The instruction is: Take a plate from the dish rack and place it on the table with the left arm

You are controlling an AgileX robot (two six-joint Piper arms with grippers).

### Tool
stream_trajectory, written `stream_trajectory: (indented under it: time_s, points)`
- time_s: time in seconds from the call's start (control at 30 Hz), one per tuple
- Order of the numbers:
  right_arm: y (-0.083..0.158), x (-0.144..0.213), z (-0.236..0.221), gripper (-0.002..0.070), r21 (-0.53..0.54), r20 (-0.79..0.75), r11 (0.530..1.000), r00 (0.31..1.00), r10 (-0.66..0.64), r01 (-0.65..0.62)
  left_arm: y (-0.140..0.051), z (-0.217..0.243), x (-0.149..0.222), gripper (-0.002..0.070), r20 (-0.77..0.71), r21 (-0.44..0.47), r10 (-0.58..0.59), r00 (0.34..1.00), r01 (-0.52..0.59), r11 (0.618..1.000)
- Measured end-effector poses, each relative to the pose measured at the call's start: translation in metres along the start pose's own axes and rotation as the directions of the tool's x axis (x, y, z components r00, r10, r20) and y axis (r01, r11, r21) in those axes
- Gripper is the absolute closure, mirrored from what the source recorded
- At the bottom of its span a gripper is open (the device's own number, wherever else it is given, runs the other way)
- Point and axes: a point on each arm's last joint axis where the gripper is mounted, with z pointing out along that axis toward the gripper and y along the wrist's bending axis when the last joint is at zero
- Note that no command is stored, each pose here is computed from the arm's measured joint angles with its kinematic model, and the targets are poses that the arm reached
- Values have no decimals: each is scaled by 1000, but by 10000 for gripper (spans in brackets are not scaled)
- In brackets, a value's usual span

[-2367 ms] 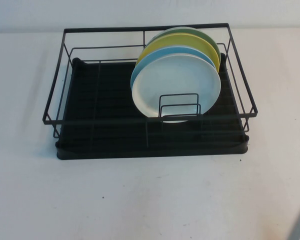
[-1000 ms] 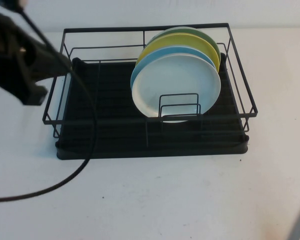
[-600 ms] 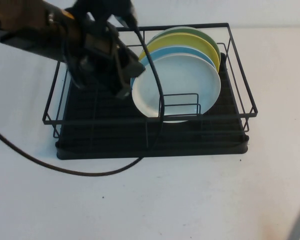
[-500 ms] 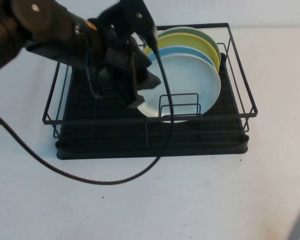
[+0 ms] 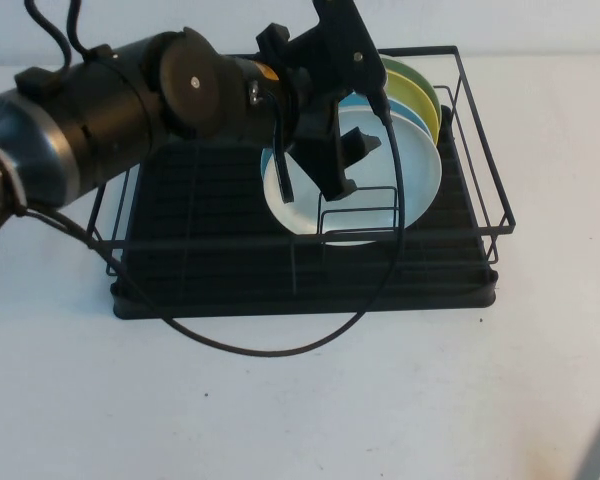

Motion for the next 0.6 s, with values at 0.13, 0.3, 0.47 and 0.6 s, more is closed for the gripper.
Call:
stream_trajectory:
  time_s: [0.13, 0.3, 0.47, 0.6]
  points:
    - [0, 0, 0, 694, 0, 0, 1000, 1000, 0, 0, -1, 9, 5, 244, -7, -8, -5, 1000, 5, 1000]
    - [0, 0, 0, 694, 0, 0, 1000, 1000, 0, 0, -4, 23, 12, 244, -22, -12, -11, 1000, 10, 1000]
    - [0, 0, 0, 694, 0, 0, 1000, 1000, 0, 0, -2, 33, 16, 243, -16, -65, -12, 1000, 11, 998]
    - [0, 0, 0, 694, 0, 0, 1000, 1000, 0, 0, -2, 38, 19, 247, -17, -79, -14, 1000, 12, 997]
